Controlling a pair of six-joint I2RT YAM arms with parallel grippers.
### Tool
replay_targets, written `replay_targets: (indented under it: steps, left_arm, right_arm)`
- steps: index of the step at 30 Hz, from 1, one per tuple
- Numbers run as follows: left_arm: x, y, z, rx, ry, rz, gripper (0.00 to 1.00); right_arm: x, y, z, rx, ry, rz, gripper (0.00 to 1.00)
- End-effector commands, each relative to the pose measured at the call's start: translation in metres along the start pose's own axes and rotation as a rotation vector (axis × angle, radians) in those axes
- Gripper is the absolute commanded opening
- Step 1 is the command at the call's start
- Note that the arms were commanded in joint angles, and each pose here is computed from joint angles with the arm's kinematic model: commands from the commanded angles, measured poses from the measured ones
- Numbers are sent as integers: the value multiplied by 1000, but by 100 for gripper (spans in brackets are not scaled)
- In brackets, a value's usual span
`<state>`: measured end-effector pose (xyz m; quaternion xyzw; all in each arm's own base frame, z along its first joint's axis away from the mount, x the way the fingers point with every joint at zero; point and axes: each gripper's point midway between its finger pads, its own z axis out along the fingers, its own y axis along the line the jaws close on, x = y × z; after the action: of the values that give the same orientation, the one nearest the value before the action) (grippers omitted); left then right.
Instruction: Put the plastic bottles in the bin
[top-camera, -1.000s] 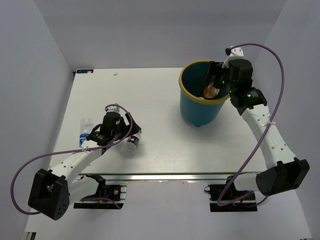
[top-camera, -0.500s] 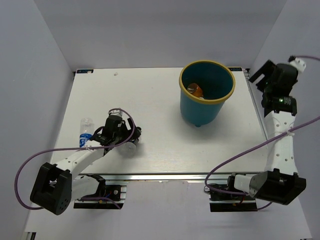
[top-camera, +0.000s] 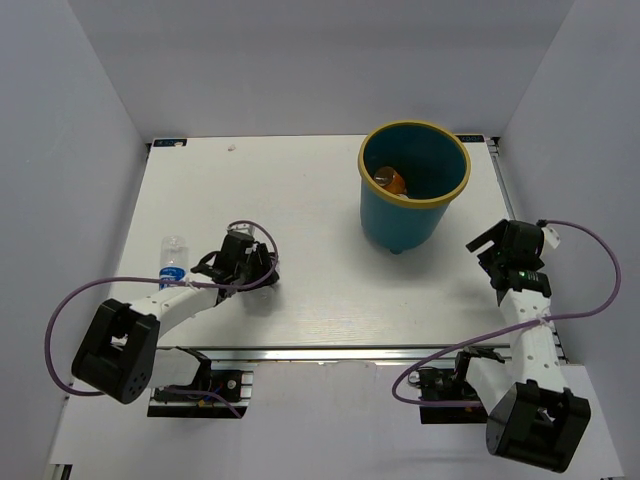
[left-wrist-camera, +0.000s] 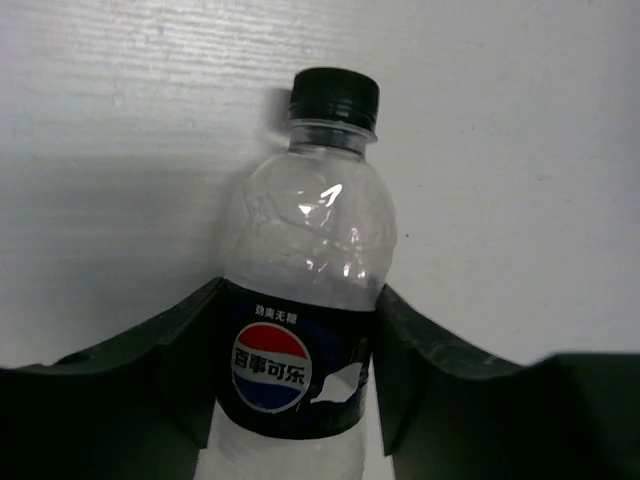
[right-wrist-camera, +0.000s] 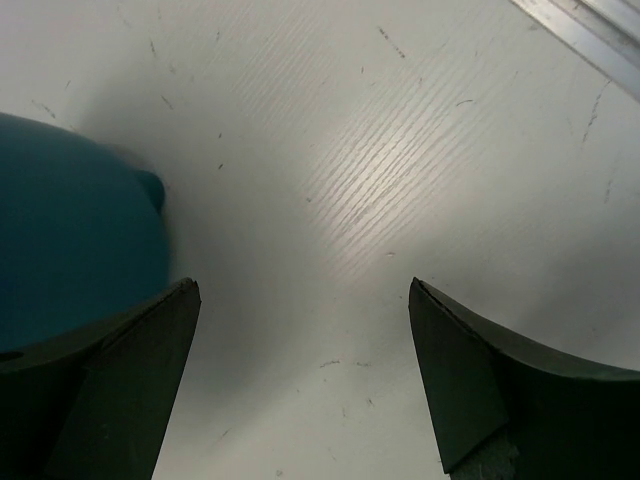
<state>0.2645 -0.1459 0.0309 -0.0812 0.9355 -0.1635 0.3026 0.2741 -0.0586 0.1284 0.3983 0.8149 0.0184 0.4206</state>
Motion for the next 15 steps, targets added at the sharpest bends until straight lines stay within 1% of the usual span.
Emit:
replay_targets:
  steps: [1, 2, 3, 4, 6, 7, 9, 10, 11, 13, 14, 15]
  left_arm:
    - [-24, -20, -7, 49, -63, 25, 58]
    - [-29, -24, -9, 60, -74, 26, 53]
    - [-40, -33, -14, 81, -100, 22, 50]
    - [-51, -41, -20, 109, -135, 18, 45]
    - [-72, -58, -31, 156, -190, 24, 37]
    - [-97, -74, -44, 195, -254, 31, 36]
    - [-125, -96, -60, 257, -330, 61, 36]
    - [-152, -122, -80, 337, -387, 72, 36]
    - [-162, -136, -84, 377, -393, 88, 36]
    - [-184, -167, -100, 445, -442, 130, 35]
    - [-209, -195, -124, 506, -507, 166, 35]
    - [-207, -213, -116, 516, -488, 219, 35]
  right_arm:
    - [-2, 18, -5, -111, -26, 47, 89]
    - [5, 15, -5, -115, -17, 41, 89]
    - [10, 12, -5, -114, -11, 36, 89]
    - [12, 10, -5, -117, -13, 31, 89]
    - [22, 2, -1, -114, -11, -10, 89]
    - [24, 2, 0, -125, -14, -25, 89]
    - [42, -3, 5, -132, 36, -27, 89]
    - [49, 0, 5, -166, 57, -39, 89]
    - [51, -1, 8, -164, 58, -41, 89]
    - [53, -6, 11, -136, 62, -40, 89]
    - [54, -6, 10, -133, 72, -43, 89]
    - [51, -5, 9, -138, 67, -50, 89]
